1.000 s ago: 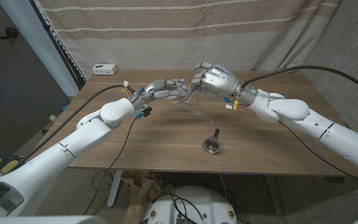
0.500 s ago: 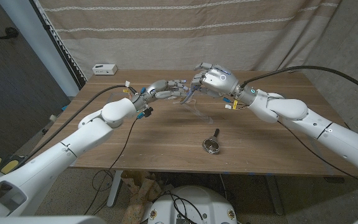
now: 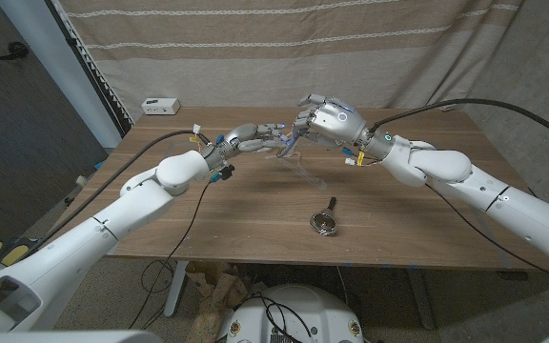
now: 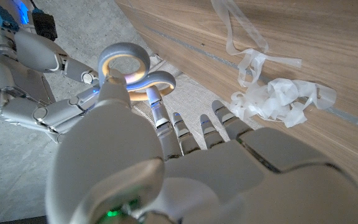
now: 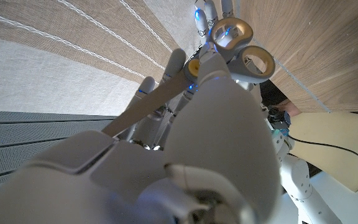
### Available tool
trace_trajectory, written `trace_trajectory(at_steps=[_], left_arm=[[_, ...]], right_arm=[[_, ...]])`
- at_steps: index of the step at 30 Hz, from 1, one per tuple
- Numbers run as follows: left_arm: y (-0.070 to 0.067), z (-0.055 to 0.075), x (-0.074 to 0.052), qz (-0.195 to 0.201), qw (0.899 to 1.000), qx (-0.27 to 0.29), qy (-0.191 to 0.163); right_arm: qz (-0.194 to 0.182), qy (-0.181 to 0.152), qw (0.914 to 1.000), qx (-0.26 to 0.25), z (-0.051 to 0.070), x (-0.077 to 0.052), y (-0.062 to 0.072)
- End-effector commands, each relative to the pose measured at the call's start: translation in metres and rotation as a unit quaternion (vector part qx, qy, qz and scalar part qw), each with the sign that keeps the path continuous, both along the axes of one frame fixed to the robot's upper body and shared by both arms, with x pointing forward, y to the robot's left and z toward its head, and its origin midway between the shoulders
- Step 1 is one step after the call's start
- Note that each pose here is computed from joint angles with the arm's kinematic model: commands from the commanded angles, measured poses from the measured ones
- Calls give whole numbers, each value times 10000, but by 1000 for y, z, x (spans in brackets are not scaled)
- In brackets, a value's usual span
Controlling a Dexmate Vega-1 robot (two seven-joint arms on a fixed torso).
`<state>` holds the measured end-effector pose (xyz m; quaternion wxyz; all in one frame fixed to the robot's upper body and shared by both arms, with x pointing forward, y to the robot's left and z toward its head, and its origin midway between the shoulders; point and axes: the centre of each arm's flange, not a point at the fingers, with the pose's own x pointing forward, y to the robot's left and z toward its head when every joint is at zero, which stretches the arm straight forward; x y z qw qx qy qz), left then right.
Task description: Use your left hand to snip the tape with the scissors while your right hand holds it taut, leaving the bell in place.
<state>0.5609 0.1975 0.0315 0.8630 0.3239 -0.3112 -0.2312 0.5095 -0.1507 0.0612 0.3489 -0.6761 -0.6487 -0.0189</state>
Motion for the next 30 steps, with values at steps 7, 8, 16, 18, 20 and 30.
trace_trajectory(at_steps=[7,8,16,18,20,30], left_arm=[[-2,3,0,144,9997,191,-60],[-2,3,0,144,9997,191,-60],[-12,7,-2,176,9989,388,-171],[-14,8,-3,214,9986,443,-215],[-16,8,-3,221,9983,485,-234],[-21,7,-7,323,9972,603,-287]], right_arm=[[71,57,10000,-3,-1,-1,1],[72,58,10000,-3,-1,-1,1],[98,60,9999,-68,-1,-2,4],[88,44,9999,-70,0,-2,4],[70,63,9999,-65,0,-1,4],[24,78,9999,-114,3,-1,6]])
